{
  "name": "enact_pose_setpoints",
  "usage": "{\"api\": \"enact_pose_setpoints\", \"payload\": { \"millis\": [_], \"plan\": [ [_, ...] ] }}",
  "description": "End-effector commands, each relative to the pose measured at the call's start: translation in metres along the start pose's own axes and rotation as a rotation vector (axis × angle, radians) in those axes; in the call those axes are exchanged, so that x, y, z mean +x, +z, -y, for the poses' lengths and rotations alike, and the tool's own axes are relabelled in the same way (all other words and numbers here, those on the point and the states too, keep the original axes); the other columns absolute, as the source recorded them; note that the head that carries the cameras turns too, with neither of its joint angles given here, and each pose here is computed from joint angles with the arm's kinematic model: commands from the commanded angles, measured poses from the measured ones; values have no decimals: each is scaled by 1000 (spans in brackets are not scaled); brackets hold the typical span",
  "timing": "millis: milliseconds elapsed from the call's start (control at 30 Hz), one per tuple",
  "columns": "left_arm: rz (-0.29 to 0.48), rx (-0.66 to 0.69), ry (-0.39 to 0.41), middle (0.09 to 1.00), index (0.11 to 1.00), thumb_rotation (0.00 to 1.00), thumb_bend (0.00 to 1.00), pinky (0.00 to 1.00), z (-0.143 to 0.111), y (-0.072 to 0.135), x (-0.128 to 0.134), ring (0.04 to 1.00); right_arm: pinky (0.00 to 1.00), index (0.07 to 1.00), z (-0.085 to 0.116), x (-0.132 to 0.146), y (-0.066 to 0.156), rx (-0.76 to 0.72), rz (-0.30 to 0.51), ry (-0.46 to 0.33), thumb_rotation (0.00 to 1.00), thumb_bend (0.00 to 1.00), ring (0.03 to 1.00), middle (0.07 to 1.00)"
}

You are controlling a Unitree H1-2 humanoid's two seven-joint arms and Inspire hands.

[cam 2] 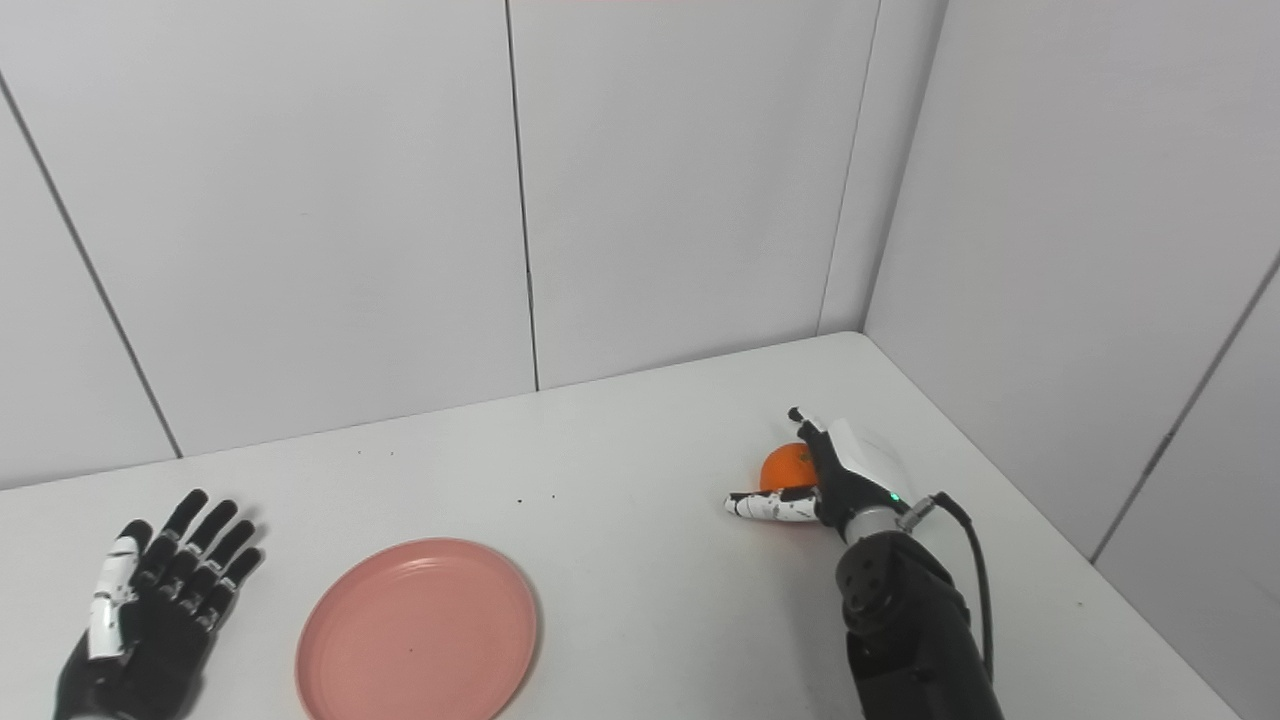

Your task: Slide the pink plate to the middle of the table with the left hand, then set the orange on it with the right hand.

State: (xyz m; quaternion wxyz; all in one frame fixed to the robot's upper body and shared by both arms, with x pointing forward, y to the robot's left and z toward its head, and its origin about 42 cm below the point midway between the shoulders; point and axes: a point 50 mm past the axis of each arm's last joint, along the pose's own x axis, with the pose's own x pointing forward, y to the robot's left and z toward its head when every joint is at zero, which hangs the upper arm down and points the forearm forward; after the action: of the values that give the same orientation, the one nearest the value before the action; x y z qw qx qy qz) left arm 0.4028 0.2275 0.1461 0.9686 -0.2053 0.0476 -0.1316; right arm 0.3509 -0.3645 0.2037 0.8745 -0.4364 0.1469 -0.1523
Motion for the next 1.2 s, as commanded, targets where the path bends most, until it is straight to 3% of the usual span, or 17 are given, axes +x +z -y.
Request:
{"api": "enact_pose_setpoints", "payload": {
  "millis": [0,67,167,267,467,633,700,767,800,833,1000,1167],
  "plan": [
    [-74,-5,44,942,938,1000,307,964,-5,-12,-4,941,562,897,20,5,12,1,31,-69,389,979,714,797],
    [-71,0,36,944,940,1000,306,967,-5,-12,-5,943,601,889,21,4,12,-1,29,-71,373,970,741,811],
    [-69,2,28,947,943,1000,306,970,-6,-12,-4,945,555,865,21,4,11,-2,30,-74,346,954,702,779],
    [-71,2,35,950,945,1000,308,973,-7,-12,-3,947,652,817,20,4,9,6,31,-74,313,943,747,802],
    [-69,-2,40,944,939,1000,310,967,-6,-12,-4,943,684,769,22,4,7,-27,28,-80,242,928,730,775],
    [-68,-5,33,942,940,1000,310,971,-6,-12,-4,942,605,666,22,5,5,-77,17,-67,179,897,629,661],
    [-68,-3,34,940,938,1000,309,969,-6,-12,-4,940,618,634,21,6,4,-87,17,-62,159,885,614,637],
    [-69,0,34,942,938,1000,309,967,-6,-13,-4,940,510,591,20,6,3,-84,18,-62,96,835,544,589],
    [-69,0,35,939,936,1000,311,962,-6,-13,-4,937,433,531,20,6,2,-81,18,-64,117,649,482,543],
    [-69,1,39,936,933,1000,311,958,-6,-12,-4,934,384,518,19,7,2,-79,18,-68,63,565,441,488],
    [-69,-7,34,939,937,1000,311,964,-5,-13,-3,939,293,534,24,2,6,-40,59,-133,2,523,351,424],
    [-67,-11,26,941,941,1000,309,971,-5,-13,-3,941,314,507,32,-7,21,15,107,-202,0,529,392,435]
  ]
}}
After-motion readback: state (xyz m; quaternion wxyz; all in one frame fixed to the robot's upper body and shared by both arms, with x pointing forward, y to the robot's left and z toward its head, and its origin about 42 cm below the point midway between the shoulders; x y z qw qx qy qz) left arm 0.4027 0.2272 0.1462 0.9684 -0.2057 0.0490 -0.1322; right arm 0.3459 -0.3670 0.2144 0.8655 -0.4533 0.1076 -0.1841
